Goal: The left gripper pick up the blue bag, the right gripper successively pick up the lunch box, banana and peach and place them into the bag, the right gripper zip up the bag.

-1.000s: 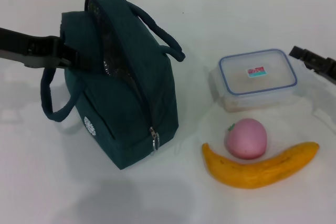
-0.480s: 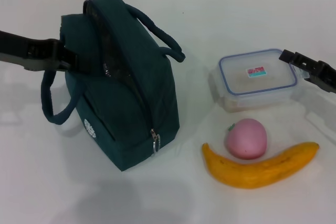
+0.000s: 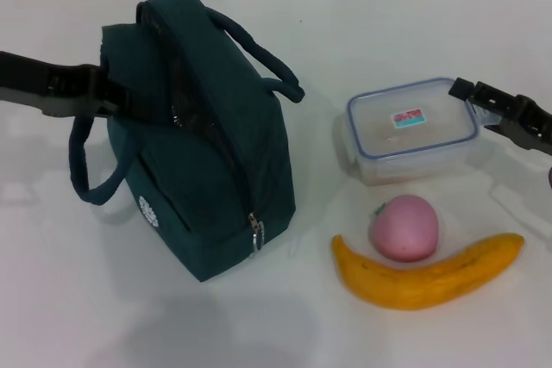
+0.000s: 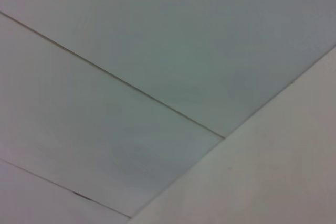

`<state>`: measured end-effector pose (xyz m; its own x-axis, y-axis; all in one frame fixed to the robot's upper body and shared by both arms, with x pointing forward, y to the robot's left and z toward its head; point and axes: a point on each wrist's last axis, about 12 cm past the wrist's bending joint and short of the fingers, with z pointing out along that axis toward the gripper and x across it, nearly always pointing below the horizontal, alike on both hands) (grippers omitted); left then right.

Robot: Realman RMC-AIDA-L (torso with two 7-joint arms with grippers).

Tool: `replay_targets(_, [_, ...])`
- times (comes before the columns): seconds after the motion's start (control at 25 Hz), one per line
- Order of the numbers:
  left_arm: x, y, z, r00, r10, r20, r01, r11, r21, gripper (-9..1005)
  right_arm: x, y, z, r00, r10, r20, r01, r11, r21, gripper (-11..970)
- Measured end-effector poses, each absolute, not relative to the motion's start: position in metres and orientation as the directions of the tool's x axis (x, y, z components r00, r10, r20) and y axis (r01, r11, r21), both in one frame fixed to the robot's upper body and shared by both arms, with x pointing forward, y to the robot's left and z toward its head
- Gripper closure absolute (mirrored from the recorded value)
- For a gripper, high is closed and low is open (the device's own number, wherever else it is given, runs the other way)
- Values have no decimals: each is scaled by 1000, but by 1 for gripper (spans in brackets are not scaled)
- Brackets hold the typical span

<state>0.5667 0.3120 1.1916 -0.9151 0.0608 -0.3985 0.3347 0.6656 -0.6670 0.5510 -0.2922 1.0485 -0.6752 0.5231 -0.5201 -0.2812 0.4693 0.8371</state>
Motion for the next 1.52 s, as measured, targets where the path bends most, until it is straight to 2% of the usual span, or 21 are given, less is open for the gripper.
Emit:
replay_targets(0.16, [567, 311, 1192, -914, 63, -401, 338, 665, -666, 960, 550, -292, 1050, -676, 545, -497, -272, 441, 855, 225])
replay_targets(0.56, [568, 311, 1192, -911, 69, -407, 346, 664, -663, 960, 552, -282, 1052, -703, 555, -444, -253, 389, 886, 654])
replay_targets(0.92, [567, 310, 1187, -913, 76, -400, 349, 654, -671, 960, 550, -279, 1051, -717, 571, -399, -226, 352, 908, 745])
replay_targets(1.52, [565, 310, 1186, -913, 66, -403, 350, 634, -690, 959, 546, -280, 1049, -704, 607, -369, -208, 321, 924, 802])
